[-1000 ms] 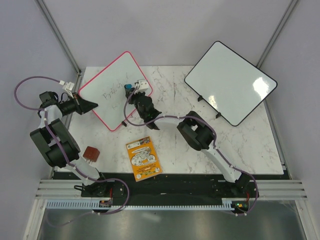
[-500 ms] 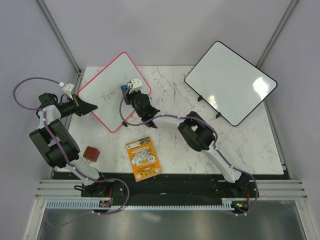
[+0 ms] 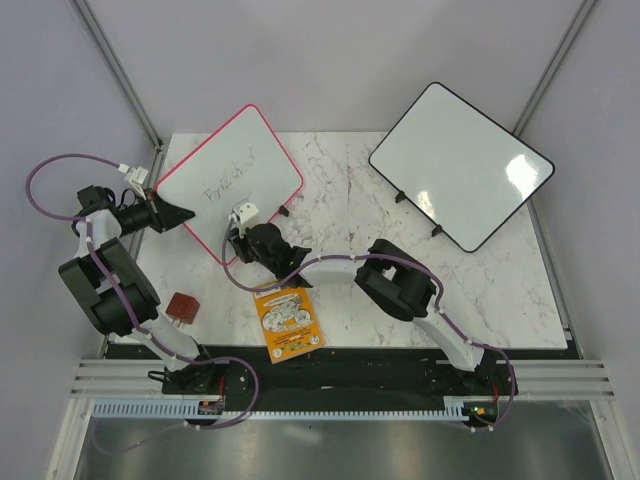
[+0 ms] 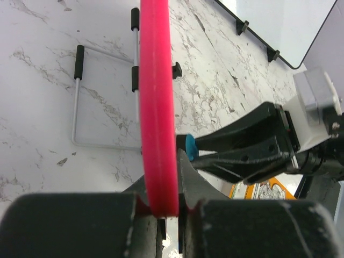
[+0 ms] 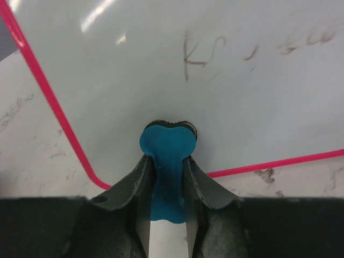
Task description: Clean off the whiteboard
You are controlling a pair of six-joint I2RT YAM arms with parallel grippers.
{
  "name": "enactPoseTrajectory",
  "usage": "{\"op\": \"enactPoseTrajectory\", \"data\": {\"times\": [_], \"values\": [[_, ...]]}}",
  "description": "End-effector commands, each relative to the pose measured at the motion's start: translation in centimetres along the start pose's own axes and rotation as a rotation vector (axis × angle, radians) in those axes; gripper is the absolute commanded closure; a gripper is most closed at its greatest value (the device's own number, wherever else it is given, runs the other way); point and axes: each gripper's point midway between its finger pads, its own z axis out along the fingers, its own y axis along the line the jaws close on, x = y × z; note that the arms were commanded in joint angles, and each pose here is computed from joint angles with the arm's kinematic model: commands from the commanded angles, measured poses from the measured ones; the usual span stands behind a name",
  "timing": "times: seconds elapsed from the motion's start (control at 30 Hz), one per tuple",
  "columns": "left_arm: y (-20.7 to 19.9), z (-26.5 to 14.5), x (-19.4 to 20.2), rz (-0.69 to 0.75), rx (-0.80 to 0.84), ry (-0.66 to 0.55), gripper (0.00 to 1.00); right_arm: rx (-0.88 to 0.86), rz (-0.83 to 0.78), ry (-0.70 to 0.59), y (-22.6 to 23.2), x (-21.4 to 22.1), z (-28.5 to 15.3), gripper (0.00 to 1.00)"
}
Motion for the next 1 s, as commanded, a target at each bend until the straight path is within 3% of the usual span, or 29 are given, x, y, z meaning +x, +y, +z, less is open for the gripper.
{"op": "enactPoseTrajectory", "data": {"times": [0.0,0.53,0.97], "values": [[-1.1,0.8,0.0,0.119,0.026,0.024,0.98,-0.091,-0.016,0.139,2.3,4.7,-1.3,1.0],[-1.4,0.5,0.4,0.14,0.008,0.045,0.98,0.022,0.059,-0.133,-2.8,-5.0,1.1,1.0],[-1.5,0.5,0.9,0.137,0.012,0.055,0.98,-0.018,0.067,-0.31,-2.7,-10.3,2.1,1.0]]}}
